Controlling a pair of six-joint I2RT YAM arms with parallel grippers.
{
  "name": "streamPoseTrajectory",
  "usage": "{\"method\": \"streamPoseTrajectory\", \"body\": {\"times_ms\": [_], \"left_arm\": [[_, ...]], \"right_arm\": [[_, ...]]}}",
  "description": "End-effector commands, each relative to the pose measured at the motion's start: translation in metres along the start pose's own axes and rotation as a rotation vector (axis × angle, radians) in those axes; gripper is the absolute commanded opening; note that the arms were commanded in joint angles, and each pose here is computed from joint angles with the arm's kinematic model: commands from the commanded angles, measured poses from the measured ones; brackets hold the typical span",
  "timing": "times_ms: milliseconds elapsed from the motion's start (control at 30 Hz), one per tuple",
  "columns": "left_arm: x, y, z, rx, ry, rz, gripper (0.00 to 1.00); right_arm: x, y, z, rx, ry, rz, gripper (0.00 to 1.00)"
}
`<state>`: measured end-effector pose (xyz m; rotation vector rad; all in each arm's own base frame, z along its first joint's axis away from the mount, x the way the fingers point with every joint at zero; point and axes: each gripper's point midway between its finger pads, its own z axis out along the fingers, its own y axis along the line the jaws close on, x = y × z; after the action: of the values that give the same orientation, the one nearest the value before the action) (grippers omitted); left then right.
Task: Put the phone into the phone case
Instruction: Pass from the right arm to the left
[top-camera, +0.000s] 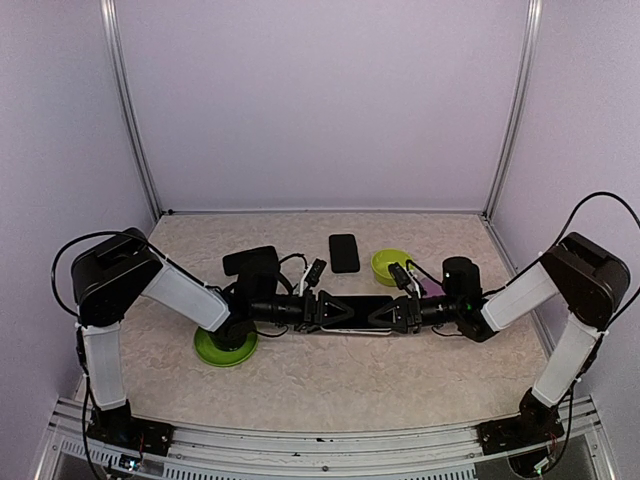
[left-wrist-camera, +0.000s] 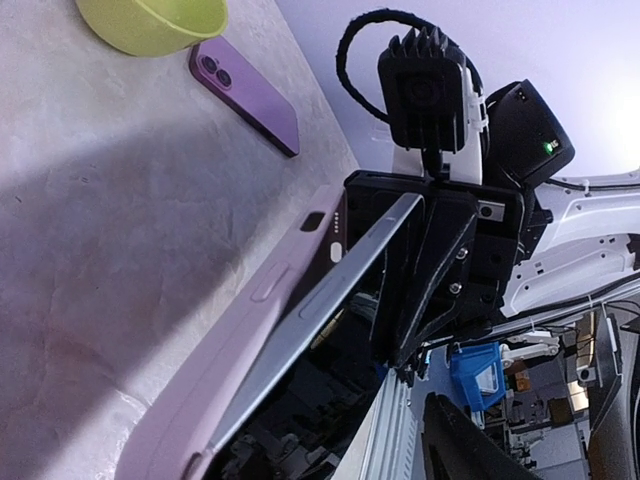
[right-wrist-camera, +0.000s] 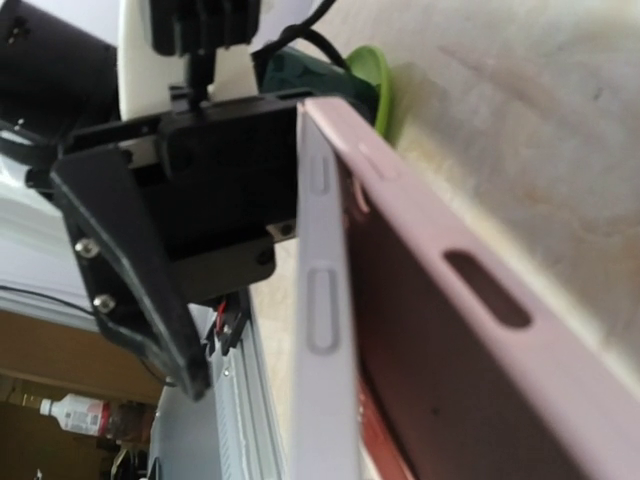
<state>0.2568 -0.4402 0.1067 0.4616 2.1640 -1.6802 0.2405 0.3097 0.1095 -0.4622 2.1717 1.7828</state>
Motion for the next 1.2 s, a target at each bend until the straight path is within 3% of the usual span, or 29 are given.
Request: {"method": "streamPoseTrajectory", "body": {"times_ms": [0,300,767,1167], "left_arm": [[-0.008,-0.070,-0.004,0.228,-0.015,0.133,0.62],[-0.005,-0.080,-0.006,0.274,-0.002,0.139,0.59],[-0.004,-0.084,-0.007,0.293,0.008,0.144,0.26],[-0.001,-0.087,-0.009,0.306,0.010,0.150,0.15]], "right_arm": [[0.002,0.018,0.010,-0.055,0.031,-0.072,0.00],[0.005,0.013,0.013,-0.055,0.042,-0.071,0.00],[0.004,0.009,0.014,-0.020,0.051,-0.092,0.00],[0.001,0.012,0.012,-0.009,0.049,-0.111,0.02]]}}
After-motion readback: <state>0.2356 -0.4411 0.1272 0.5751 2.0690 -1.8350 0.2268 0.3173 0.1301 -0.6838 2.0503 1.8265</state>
